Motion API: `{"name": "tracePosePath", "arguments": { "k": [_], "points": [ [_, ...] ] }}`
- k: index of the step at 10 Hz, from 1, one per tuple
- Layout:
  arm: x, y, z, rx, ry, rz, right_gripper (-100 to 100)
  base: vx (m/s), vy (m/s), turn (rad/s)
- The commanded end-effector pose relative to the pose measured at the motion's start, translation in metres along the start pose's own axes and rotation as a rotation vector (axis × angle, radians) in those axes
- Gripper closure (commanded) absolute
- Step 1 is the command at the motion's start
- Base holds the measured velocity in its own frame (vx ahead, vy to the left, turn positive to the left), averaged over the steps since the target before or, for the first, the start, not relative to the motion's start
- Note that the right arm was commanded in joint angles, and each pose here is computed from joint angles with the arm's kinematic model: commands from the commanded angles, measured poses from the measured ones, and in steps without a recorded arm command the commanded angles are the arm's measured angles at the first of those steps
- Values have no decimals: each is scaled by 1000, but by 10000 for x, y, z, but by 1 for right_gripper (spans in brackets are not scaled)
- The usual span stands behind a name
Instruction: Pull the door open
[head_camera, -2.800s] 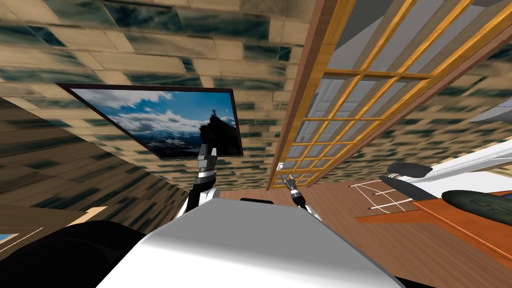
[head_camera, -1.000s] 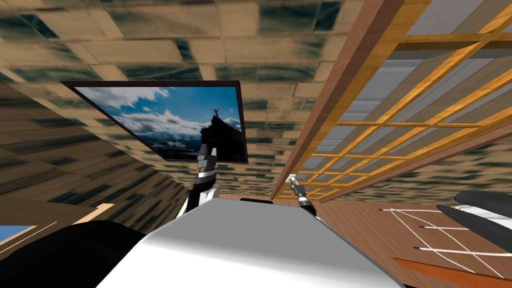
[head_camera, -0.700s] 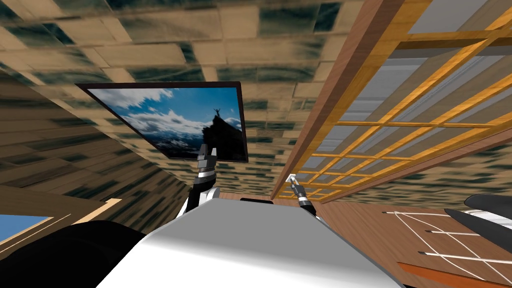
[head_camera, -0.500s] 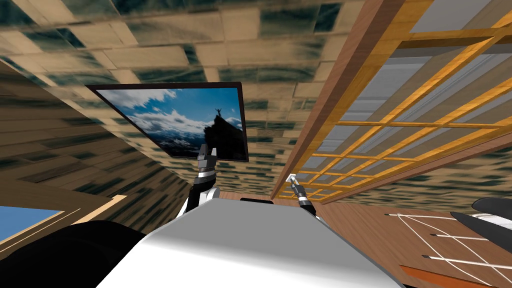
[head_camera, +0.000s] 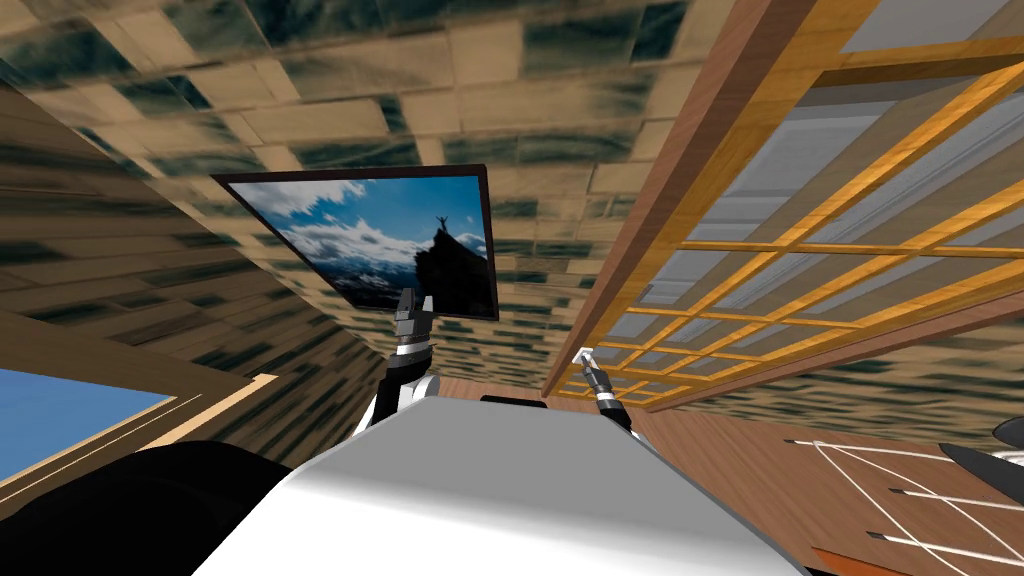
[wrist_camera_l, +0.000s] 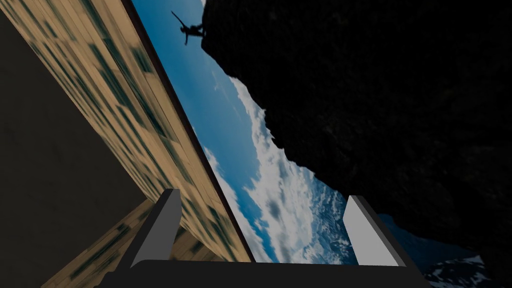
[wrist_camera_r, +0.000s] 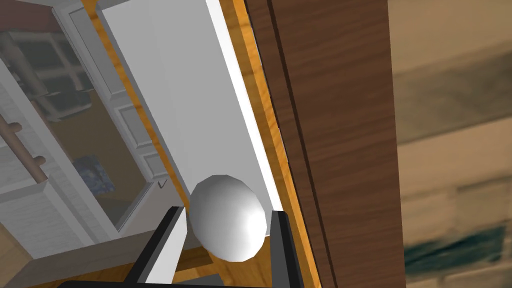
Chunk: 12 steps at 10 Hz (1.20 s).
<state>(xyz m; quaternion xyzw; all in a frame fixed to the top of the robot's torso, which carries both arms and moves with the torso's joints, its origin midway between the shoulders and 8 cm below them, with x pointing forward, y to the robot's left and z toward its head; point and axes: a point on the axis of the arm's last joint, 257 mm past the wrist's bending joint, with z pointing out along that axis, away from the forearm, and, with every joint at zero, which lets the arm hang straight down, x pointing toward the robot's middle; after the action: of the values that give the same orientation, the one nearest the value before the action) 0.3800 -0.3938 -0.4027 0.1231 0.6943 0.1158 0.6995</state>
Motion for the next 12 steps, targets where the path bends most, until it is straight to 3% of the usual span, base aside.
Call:
{"name": "tracePosePath", "arguments": {
  "k": [1, 12],
  "points": [
    [-24, -19, 8, 10, -9, 59, 100, -59, -32, 102],
    [-108, -95, 51, 46, -55, 379, 100, -43, -24, 68]
  ]
}}
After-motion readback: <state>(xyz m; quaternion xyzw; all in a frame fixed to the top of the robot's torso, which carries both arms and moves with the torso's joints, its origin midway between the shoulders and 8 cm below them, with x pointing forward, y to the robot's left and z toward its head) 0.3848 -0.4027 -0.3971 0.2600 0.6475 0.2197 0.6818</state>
